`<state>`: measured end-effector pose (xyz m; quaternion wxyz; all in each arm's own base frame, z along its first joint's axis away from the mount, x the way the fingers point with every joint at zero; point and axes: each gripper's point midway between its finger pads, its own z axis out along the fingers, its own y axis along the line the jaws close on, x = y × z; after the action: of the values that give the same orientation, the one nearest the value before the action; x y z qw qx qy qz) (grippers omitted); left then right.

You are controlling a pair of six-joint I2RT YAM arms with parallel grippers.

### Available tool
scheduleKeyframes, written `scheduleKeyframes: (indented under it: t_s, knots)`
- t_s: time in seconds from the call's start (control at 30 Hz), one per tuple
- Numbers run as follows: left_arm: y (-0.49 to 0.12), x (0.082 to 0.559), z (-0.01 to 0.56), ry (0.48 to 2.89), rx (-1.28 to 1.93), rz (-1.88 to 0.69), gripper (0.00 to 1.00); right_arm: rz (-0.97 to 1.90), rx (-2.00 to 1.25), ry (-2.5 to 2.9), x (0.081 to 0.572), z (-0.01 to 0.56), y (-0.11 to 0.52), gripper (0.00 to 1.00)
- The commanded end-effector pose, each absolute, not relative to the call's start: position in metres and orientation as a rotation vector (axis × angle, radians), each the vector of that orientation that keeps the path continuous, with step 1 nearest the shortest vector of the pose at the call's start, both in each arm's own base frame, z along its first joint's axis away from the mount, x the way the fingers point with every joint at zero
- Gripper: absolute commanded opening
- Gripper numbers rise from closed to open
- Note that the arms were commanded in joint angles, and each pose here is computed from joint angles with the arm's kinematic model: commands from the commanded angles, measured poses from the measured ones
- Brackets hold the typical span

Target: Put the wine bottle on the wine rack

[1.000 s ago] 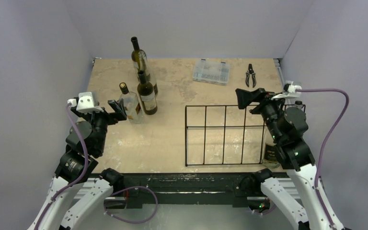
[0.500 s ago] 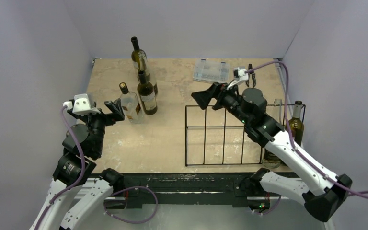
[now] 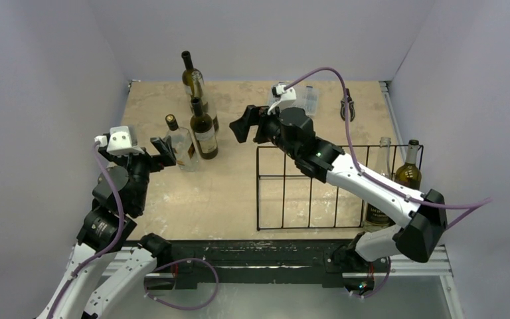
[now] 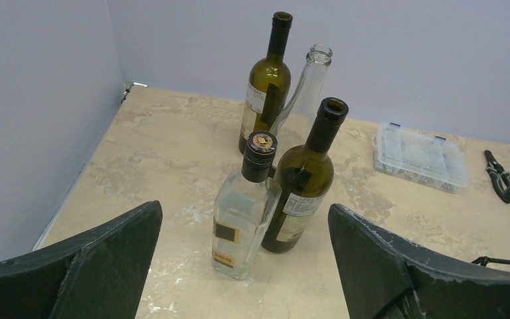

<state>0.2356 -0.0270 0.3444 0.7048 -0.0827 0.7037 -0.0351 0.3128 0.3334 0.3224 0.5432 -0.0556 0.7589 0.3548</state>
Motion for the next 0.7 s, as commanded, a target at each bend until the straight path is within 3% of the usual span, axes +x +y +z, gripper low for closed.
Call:
scheduleKeyframes:
  t_s: [0.0,0.47,0.67]
  knots:
    - [-0.028,0.236,0.362,1.522,-0.174,-0.087,0.96,0.794,-0.118,1.721,0.331,0.35,0.346,0.99]
    - [-0.023,0.235,0.361,1.512,-0.193,-0.066,0.96,0.745,-0.213,1.665,0.366,0.345,0.436,0.98]
    - [-0.026,0.235,0.36,1.516,-0.189,-0.085,0.96,0.739,-0.183,1.665,0.384,0.332,0.461,0.76]
